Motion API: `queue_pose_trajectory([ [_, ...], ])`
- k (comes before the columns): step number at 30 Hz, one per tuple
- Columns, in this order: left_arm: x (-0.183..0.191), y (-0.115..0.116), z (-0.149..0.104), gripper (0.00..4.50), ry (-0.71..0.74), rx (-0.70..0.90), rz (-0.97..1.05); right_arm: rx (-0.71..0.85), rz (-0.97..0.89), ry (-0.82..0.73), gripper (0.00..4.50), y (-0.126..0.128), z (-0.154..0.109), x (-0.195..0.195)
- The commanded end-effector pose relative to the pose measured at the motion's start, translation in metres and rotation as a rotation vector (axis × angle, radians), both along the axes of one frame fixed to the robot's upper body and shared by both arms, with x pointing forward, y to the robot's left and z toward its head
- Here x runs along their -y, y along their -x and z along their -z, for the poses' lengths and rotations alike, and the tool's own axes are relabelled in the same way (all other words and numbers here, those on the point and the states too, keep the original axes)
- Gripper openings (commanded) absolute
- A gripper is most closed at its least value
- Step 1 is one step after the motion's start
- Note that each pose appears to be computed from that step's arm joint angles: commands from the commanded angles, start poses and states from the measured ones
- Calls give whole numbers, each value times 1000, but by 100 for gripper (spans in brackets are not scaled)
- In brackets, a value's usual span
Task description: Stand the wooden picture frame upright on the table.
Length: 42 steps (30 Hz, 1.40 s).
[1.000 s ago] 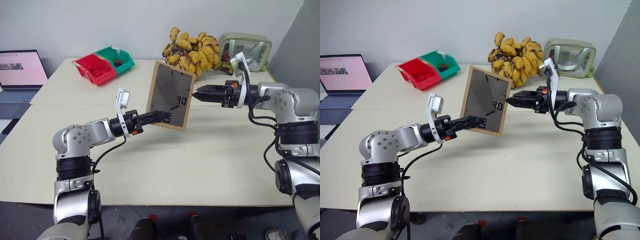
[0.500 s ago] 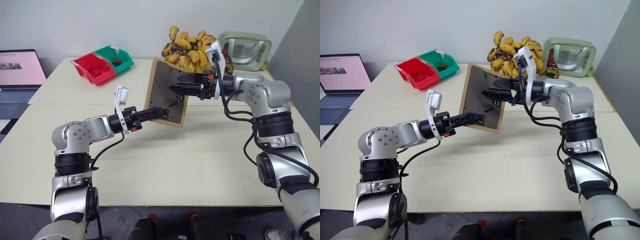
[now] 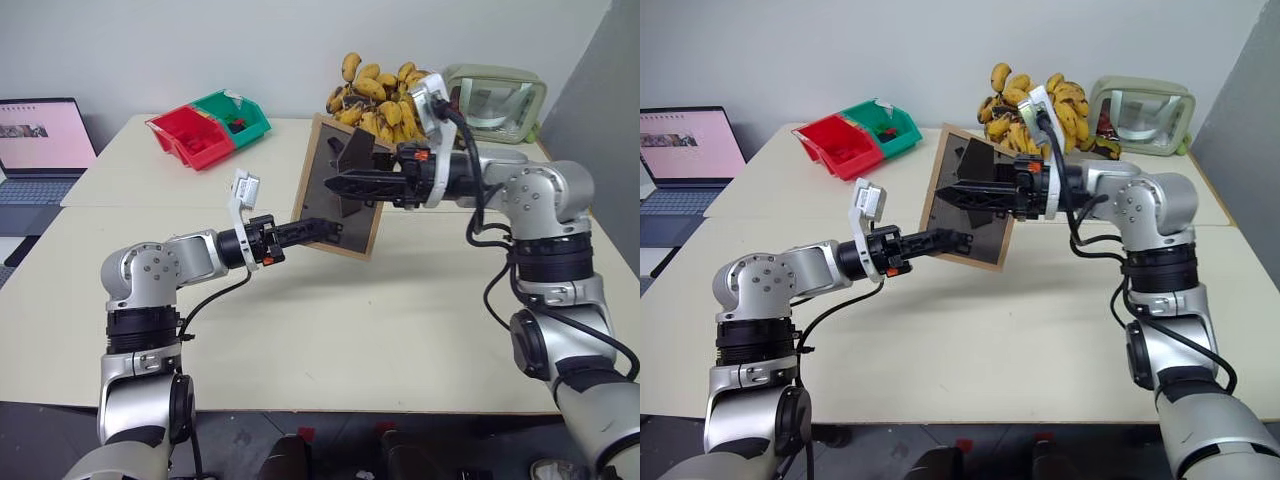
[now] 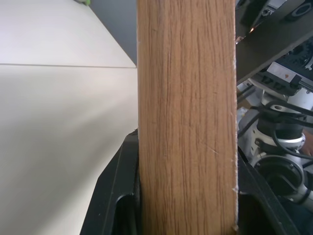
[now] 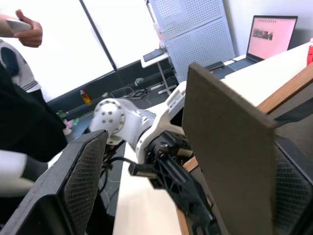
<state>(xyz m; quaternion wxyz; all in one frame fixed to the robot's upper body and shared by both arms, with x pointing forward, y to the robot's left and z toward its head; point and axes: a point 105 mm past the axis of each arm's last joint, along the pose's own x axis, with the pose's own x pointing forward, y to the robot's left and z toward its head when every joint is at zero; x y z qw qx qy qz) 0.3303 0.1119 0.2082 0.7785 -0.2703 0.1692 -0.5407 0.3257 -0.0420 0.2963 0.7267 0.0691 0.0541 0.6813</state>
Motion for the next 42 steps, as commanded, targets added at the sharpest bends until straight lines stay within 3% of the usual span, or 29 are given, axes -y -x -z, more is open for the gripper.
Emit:
queue_pose_trajectory([
  [1, 1, 11, -13, 129, 23, 44, 35, 48, 13, -6, 448, 6, -5, 14],
  [5, 0, 15, -11, 129, 34, 15, 44, 151, 212, 80, 448, -14, 6, 44],
  [9, -9, 23, -12, 129, 63, -60, 59, 363, 349, 331, 448, -17, 42, 101],
  [12, -12, 29, -11, 129, 65, -112, 79, 700, 369, 471, 448, -14, 58, 121],
  [15, -15, 31, -8, 129, 88, -184, 97, 1117, 406, 515, 448, -17, 66, 122],
  [17, -15, 32, -7, 129, 108, -223, 113, 1467, 432, 480, 448, -15, 55, 115],
  [19, -14, 33, -8, 129, 132, -255, 130, 1720, 399, 405, 448, -6, 47, 104],
  [25, -4, 37, -6, 129, 153, -312, 149, 1943, 341, 285, 448, -7, 46, 77],
  [30, 7, 45, -10, 129, 184, -325, 153, 2006, 267, 341, 448, -20, 66, 57],
  [41, 11, 45, -8, 129, 203, -321, 134, 2133, 298, 299, 448, -35, 68, 46],
  [42, 10, 45, -8, 129, 205, -321, 134, 2143, 300, 284, 430, -34, 66, 46],
])
